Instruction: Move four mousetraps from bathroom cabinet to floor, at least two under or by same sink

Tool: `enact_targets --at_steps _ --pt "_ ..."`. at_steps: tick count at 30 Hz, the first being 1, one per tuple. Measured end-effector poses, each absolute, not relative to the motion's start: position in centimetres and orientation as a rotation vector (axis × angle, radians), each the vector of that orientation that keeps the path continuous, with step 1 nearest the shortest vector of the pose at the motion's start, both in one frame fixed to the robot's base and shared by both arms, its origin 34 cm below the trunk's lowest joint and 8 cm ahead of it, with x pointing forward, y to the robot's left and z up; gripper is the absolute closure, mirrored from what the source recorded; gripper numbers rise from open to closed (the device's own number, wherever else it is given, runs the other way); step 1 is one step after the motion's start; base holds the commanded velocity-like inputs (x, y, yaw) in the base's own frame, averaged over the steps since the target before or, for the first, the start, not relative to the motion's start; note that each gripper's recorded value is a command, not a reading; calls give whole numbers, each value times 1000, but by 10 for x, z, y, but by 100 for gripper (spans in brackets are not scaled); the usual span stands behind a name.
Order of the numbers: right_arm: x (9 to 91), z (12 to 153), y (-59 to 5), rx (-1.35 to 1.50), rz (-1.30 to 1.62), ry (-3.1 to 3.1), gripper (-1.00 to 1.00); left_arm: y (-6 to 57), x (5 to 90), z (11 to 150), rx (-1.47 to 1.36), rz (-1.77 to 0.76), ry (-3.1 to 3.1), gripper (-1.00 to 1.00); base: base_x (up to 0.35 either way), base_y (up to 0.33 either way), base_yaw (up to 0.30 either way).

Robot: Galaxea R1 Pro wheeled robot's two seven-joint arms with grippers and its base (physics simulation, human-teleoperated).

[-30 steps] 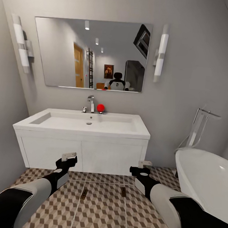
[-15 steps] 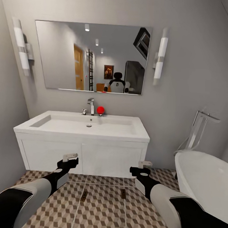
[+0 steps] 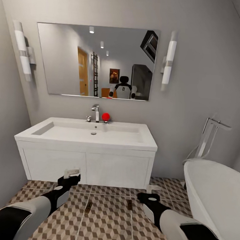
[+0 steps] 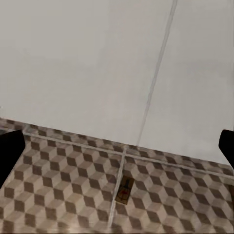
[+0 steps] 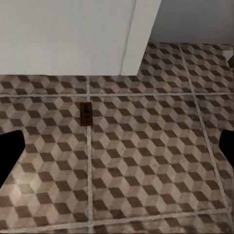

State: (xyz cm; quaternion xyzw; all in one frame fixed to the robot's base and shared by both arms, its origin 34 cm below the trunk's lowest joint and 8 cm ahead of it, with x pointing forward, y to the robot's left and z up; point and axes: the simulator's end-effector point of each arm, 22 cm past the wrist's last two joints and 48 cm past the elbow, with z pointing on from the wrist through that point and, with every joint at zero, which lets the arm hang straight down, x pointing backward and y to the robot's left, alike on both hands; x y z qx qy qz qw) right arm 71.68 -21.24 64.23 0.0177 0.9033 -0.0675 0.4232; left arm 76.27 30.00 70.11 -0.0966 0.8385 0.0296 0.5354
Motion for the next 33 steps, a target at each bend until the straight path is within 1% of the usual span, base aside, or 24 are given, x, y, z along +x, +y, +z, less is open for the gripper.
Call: enact_targets --at_steps 7,14,15,20,27,33 --pt "658 584 -214 19 -186 2405 -100 302 714 642 -230 87 2095 -100 0 0 0" --pt "557 506 -214 -72 -220 2575 -100 300 654 582 -230 97 2204 -100 0 0 0" --pt "557 506 -214 -76 -221 2574 -100 300 654 582 -229 97 2205 -100 0 0 0" --pt "499 473 -215 -140 -239 2652 -100 302 611 547 -230 108 2273 -100 0 0 0" --pt "461 454 -218 -169 -247 2704 -100 303 571 518 -229 118 2339 -100 0 0 0" --pt "435 442 -234 -173 -271 2740 -100 305 537 495 -229 127 2402 -100 0 0 0"
